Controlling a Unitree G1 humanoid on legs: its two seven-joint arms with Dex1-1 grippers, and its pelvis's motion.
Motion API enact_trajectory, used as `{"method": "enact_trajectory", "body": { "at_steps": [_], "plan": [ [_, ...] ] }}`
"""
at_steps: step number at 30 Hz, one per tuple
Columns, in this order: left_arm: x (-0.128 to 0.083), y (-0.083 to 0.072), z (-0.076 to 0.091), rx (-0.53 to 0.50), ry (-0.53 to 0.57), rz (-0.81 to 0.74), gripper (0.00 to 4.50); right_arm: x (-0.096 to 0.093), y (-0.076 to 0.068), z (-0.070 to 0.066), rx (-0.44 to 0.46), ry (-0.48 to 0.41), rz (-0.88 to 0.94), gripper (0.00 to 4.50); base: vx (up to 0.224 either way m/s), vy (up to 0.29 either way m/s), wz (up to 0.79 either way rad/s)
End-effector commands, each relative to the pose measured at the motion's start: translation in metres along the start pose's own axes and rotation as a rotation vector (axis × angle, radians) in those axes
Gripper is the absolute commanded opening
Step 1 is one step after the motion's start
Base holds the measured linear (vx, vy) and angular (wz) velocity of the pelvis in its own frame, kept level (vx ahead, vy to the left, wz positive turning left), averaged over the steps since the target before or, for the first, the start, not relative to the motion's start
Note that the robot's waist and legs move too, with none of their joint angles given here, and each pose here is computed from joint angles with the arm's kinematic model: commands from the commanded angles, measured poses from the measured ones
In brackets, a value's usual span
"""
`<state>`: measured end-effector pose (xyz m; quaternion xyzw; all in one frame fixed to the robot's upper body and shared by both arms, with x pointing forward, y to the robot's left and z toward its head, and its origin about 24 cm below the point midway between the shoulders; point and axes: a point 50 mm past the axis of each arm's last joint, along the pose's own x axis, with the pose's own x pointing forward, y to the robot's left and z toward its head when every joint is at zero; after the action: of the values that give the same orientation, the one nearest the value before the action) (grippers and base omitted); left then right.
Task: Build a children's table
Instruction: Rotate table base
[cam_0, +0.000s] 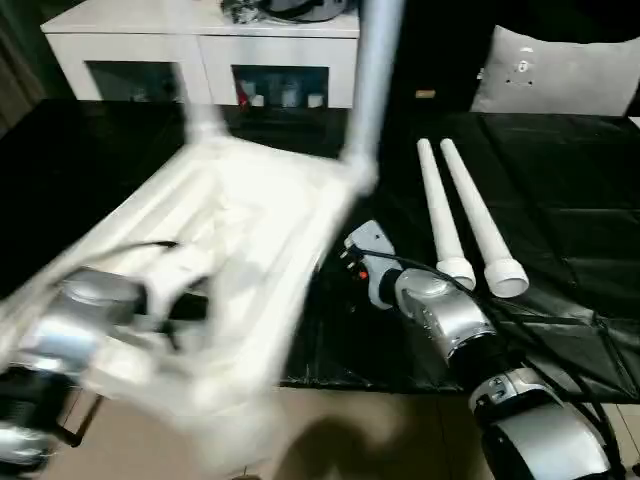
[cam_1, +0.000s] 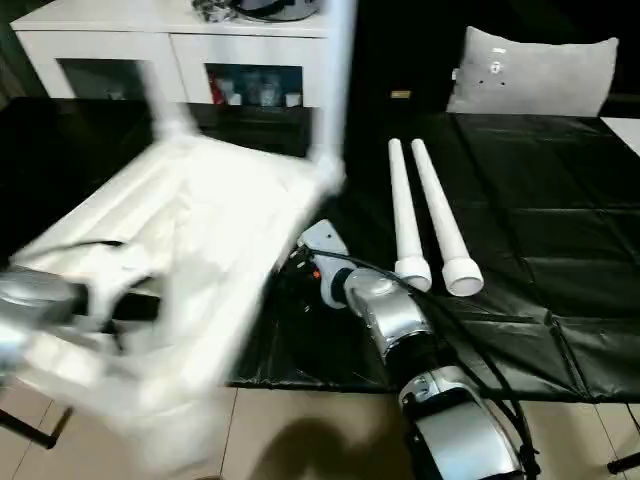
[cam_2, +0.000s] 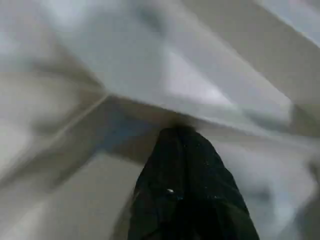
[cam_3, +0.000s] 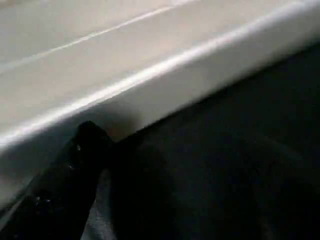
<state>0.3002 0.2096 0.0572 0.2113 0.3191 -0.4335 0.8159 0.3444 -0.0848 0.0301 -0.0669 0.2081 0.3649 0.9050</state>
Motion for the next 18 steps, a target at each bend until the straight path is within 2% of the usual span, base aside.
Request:
{"method": "enact_trajectory", "body": {
  "at_steps": [1, 3, 4, 5, 9, 18],
  "plan": [
    [0.019, -0.002, 0.018, 0.063, -0.060, 0.007, 0.04, 0.007, 0.010, 0.013, -0.024, -0.048, 0.032, 4.50, 0.000, 0.000, 0.00],
    [0.029, 0.007, 0.024, 0.062, -0.079, 0.109, 0.04, 0.006, 0.006, 0.011, -0.021, -0.043, 0.005, 4.50, 0.000, 0.000, 0.00],
    [0.029, 0.007, 0.024, 0.062, -0.079, 0.109, 0.04, 0.006, 0.006, 0.011, -0.021, -0.043, 0.005, 4.50, 0.000, 0.000, 0.00],
    [0.036, 0.014, 0.028, 0.065, -0.085, 0.192, 0.04, 0.005, 0.003, 0.009, -0.009, -0.040, -0.015, 4.50, 0.000, 0.000, 0.00],
    [0.042, 0.024, 0.032, 0.118, -0.063, 0.306, 0.04, 0.002, 0.001, 0.004, 0.007, -0.039, -0.033, 4.50, 0.000, 0.000, 0.00],
    [0.048, 0.032, 0.033, 0.192, -0.056, 0.408, 0.04, 0.002, 0.001, 0.001, 0.026, -0.042, -0.051, 4.50, 0.000, 0.000, 0.00]
  ]
}}
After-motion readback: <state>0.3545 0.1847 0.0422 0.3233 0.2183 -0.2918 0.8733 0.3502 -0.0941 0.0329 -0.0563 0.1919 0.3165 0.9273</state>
